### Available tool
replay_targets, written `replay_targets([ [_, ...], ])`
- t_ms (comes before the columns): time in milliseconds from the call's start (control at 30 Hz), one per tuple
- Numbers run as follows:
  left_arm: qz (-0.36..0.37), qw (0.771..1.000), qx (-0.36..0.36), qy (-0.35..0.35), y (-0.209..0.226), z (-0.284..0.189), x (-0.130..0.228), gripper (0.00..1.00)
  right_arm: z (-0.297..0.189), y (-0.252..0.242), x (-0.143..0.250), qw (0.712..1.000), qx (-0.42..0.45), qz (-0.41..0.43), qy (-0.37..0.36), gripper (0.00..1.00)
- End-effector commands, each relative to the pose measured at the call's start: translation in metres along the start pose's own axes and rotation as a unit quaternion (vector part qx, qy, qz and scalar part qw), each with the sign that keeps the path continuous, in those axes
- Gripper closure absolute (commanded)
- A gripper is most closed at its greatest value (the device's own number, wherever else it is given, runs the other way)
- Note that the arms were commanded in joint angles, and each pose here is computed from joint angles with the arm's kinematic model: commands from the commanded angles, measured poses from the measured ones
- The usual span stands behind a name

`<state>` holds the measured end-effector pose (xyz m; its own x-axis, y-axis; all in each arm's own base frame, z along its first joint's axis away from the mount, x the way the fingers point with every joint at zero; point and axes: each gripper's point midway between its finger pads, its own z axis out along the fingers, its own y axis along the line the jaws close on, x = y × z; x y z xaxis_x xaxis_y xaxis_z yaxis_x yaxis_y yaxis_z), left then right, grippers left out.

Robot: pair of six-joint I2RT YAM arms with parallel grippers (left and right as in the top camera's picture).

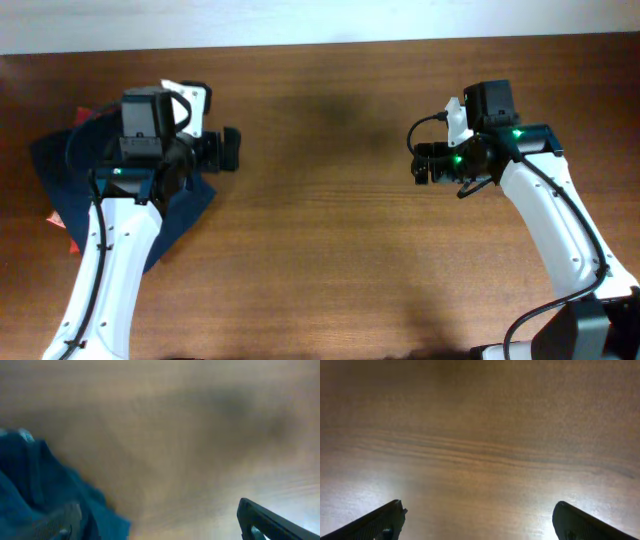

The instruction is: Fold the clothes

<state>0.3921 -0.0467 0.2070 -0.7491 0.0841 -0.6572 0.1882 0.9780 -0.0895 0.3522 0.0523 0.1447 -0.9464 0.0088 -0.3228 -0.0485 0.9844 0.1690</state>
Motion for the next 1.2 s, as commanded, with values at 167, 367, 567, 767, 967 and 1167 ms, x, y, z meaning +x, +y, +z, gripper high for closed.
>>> replay_targets([
  [167, 0.01, 1.0, -0.001, 0.019, -0.002, -0.024, 0.028, 0.01, -0.044, -0.002, 0.007, 0.999, 0.016, 0.018, -0.041, 0.02],
  [367, 0.025, 0.997, -0.007, -0.072, -0.009, -0.057, 0.052, 0.01, -0.073, -0.005, 0.026, 0.99, 0.023, 0.029, -0.133, 0.01],
  [567, 0.043, 0.978, -0.015, -0.205, -0.016, -0.089, 0.073, 0.01, -0.087, -0.003, 0.055, 0.964, 0.014, 0.006, -0.264, 0.01],
  [767, 0.048, 0.97, -0.017, -0.237, -0.019, -0.102, 0.093, 0.01, -0.089, -0.005, 0.086, 0.946, 0.002, -0.002, -0.325, 0.01],
  [967, 0.039, 0.983, -0.013, -0.177, -0.019, -0.091, 0.123, 0.01, -0.075, -0.009, 0.108, 0.956, 0.007, 0.002, -0.293, 0.01],
  [1167, 0.027, 0.994, -0.009, -0.106, -0.019, -0.081, 0.157, 0.01, -0.066, -0.011, 0.116, 0.964, 0.01, 0.004, -0.267, 0.01],
])
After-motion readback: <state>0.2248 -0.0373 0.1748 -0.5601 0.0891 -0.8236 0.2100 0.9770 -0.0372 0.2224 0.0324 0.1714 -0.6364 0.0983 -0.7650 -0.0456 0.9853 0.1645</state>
